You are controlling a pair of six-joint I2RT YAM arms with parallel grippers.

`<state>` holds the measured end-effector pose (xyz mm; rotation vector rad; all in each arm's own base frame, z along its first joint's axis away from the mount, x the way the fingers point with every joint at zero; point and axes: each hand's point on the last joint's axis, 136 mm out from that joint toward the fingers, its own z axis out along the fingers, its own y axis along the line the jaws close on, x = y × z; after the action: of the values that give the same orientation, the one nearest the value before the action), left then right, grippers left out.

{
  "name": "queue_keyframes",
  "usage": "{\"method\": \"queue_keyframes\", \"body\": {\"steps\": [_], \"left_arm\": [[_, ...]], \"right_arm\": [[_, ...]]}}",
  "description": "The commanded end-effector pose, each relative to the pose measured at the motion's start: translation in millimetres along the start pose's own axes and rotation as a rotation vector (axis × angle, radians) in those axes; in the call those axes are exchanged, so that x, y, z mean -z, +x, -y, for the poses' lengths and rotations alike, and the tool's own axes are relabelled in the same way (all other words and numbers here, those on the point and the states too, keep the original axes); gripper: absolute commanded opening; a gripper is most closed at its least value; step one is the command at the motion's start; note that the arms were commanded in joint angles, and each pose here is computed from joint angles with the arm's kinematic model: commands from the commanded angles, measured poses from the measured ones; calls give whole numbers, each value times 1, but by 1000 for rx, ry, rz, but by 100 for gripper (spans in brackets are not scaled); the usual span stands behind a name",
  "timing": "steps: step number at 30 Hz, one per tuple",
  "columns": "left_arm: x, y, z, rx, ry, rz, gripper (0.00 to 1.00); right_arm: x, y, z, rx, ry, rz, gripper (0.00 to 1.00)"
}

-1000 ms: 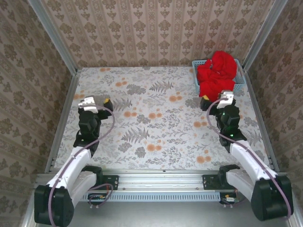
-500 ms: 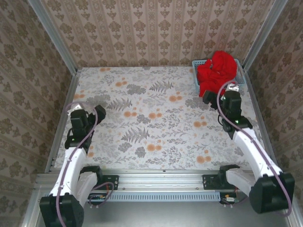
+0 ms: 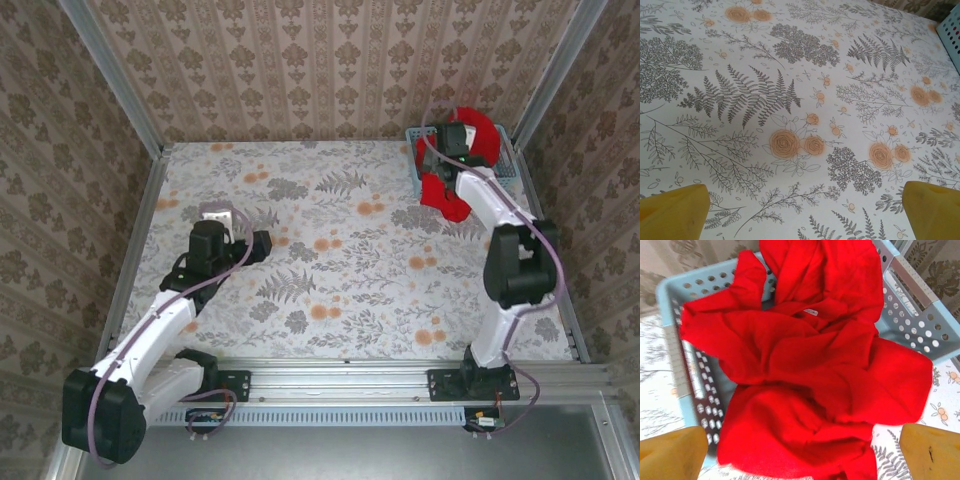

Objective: Fold the inside-out t-shirt

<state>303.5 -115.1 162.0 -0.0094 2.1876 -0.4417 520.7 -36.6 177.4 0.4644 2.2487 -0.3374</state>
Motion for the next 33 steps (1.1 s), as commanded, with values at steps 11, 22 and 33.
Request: {"method": "queue_keyframes", "body": {"steps": [11, 22, 33], "left_arm": [[4, -13, 3, -53, -11, 33, 100], [0, -13, 3, -54, -9, 32, 100], [0, -13, 3, -59, -12, 31, 100]], "right_arm": [[-83, 24, 3, 130, 124, -210, 100], [-127, 36, 0, 131, 99, -308, 92], [-105, -11, -3, 88, 47, -208, 26]]}}
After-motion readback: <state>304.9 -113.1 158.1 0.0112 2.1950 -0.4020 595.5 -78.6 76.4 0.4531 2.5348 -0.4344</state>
